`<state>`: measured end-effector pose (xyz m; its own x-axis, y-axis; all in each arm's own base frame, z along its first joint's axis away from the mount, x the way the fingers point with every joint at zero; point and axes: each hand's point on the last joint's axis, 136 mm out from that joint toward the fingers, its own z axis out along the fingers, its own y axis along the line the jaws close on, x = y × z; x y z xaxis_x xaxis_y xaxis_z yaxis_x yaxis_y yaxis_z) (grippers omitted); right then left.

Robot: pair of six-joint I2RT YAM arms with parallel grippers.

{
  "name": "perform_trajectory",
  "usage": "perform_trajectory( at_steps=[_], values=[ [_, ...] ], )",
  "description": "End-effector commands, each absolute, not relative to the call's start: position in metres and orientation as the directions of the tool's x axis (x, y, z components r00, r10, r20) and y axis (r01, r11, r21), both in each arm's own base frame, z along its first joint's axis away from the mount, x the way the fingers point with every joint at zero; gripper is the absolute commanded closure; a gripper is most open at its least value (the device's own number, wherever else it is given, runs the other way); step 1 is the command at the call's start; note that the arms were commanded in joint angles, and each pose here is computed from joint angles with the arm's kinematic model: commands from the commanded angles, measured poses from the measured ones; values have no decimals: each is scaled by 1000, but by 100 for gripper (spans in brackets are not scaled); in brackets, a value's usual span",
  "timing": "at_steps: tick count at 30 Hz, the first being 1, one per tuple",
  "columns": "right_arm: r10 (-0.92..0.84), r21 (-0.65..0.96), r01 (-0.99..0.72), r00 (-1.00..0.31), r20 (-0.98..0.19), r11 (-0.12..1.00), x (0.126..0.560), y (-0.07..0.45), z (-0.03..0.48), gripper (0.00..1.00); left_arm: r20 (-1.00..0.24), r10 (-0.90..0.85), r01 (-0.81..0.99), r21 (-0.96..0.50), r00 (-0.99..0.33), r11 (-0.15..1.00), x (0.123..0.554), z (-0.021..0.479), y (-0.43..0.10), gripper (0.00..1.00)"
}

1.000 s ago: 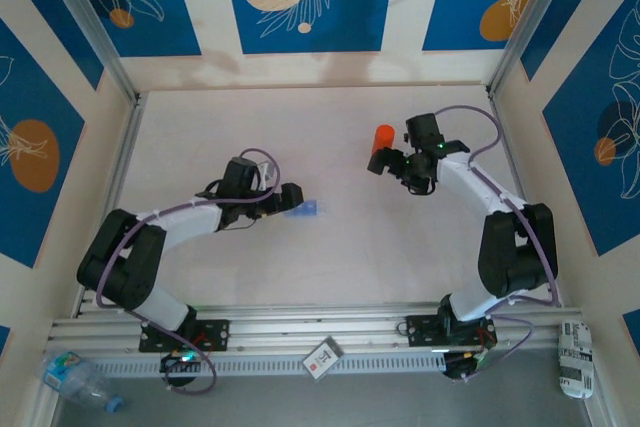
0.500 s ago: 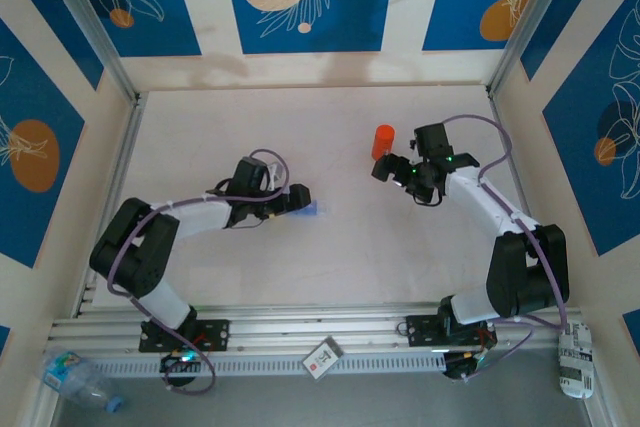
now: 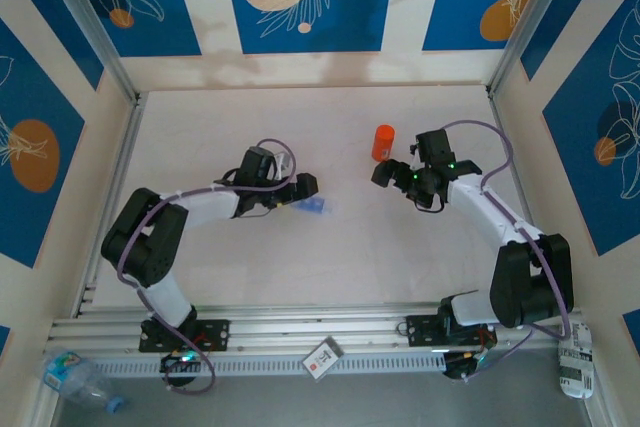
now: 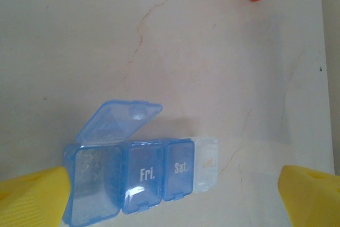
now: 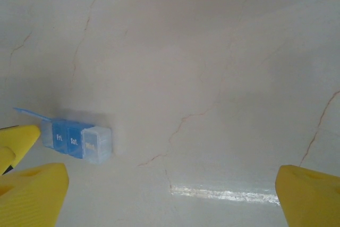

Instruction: Sort the pills into containers

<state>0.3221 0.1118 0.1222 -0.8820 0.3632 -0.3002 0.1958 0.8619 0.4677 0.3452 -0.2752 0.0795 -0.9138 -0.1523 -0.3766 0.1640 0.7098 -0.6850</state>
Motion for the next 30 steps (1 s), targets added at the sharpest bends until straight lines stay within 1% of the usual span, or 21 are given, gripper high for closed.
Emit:
perform_trajectory(
  at_steps=[1,6,9,13,18,24,30],
  values=[
    [341,468,148,-868,-360,871,334,111,147,0,-429,-109,230,-663,-897,713,349,100,-279,0],
    [327,422,139,-849,-415,896,365,106,170,0,-502,-117,247,-599,-857,762,355,124,-255,0],
    [308,378,143,-851,-426,915,390,103,175,1,-554,-119,259,-555,-824,791,358,137,-237,0],
    [272,312,149,-876,-398,938,422,102,166,5,-621,-120,272,-498,-774,823,361,154,-219,0],
    [238,230,160,-898,-369,960,458,99,154,7,-648,-95,287,-458,-755,841,356,167,-206,0],
    [185,166,134,-918,-352,977,478,105,140,8,-672,-102,279,-435,-734,856,351,171,-192,0],
    [150,130,113,-934,-324,985,482,110,121,14,-672,-107,279,-440,-733,853,350,171,-190,0]
  ],
)
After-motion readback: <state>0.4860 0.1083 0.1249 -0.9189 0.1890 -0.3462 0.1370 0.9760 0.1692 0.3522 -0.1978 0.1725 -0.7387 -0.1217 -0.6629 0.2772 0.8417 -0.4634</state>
